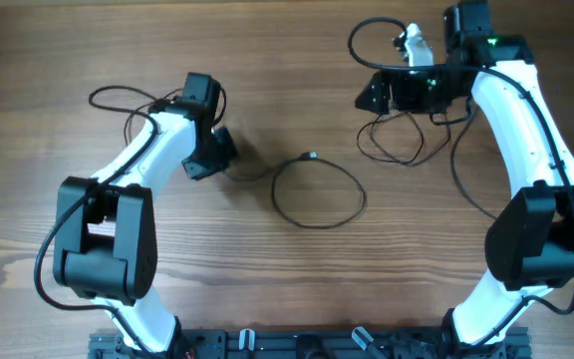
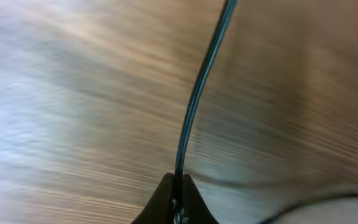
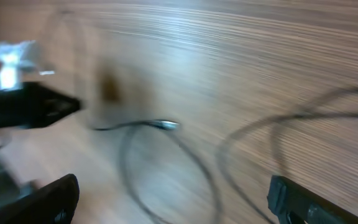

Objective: Untangle cables

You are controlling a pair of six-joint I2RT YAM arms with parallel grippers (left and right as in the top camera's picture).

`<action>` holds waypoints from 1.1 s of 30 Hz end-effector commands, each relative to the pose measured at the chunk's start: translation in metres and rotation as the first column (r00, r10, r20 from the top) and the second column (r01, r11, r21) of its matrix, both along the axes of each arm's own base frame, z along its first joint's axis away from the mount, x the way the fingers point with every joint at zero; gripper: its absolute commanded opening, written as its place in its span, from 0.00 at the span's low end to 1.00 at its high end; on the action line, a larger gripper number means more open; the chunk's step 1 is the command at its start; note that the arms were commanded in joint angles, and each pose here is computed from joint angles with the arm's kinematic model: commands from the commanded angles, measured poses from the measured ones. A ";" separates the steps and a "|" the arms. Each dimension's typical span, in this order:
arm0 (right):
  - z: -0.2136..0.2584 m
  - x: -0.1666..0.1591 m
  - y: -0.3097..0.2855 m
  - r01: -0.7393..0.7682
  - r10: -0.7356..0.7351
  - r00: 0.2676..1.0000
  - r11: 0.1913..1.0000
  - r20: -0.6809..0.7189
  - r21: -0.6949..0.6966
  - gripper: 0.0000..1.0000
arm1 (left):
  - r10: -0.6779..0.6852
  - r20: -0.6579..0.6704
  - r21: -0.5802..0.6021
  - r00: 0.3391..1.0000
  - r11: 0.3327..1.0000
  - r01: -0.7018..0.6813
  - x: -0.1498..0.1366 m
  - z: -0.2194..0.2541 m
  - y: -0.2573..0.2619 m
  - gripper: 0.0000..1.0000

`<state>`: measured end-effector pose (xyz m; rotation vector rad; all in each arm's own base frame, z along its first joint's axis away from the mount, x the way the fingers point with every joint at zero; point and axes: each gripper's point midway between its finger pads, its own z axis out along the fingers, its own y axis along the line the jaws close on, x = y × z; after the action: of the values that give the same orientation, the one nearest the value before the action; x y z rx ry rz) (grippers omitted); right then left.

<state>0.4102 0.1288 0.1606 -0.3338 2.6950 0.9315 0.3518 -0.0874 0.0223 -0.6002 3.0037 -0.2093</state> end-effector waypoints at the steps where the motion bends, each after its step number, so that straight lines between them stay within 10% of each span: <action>1: 0.030 -0.014 0.036 -0.072 0.073 0.997 0.978 0.002 0.193 0.97 | -0.102 0.020 -0.174 0.995 0.979 0.104 0.005 0.013 -0.031 0.04; 7: -0.031 -0.058 0.086 0.188 -0.139 0.898 0.979 -0.418 0.076 0.62 | -0.216 0.061 -0.428 0.974 0.876 0.221 -0.004 0.033 -0.074 0.04; 17: -0.101 -0.101 0.146 0.301 -0.347 0.838 0.938 -0.421 -0.174 0.42 | -0.102 -0.027 -0.317 0.994 0.944 0.088 -0.009 0.021 -0.072 0.04; 22: -0.123 -0.109 0.154 0.408 -0.462 0.781 0.887 -0.421 -0.216 0.42 | -0.330 0.042 -0.278 0.943 0.903 0.328 -0.019 0.020 -0.083 0.04; 29: -0.120 -0.107 0.152 0.163 -0.204 0.932 0.974 -0.300 -0.157 0.48 | -0.459 0.103 -0.429 0.882 0.780 0.456 -0.036 0.034 -0.107 0.04; 33: -0.118 -0.101 0.127 0.240 -0.284 0.876 0.958 -0.390 -0.160 0.82 | -0.527 0.126 -0.440 0.840 0.730 0.524 -0.044 0.036 -0.109 0.04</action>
<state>0.3018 0.2752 0.0357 0.0746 3.0537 0.8362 0.3125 -0.1865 0.0516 0.1028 3.0885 -0.8782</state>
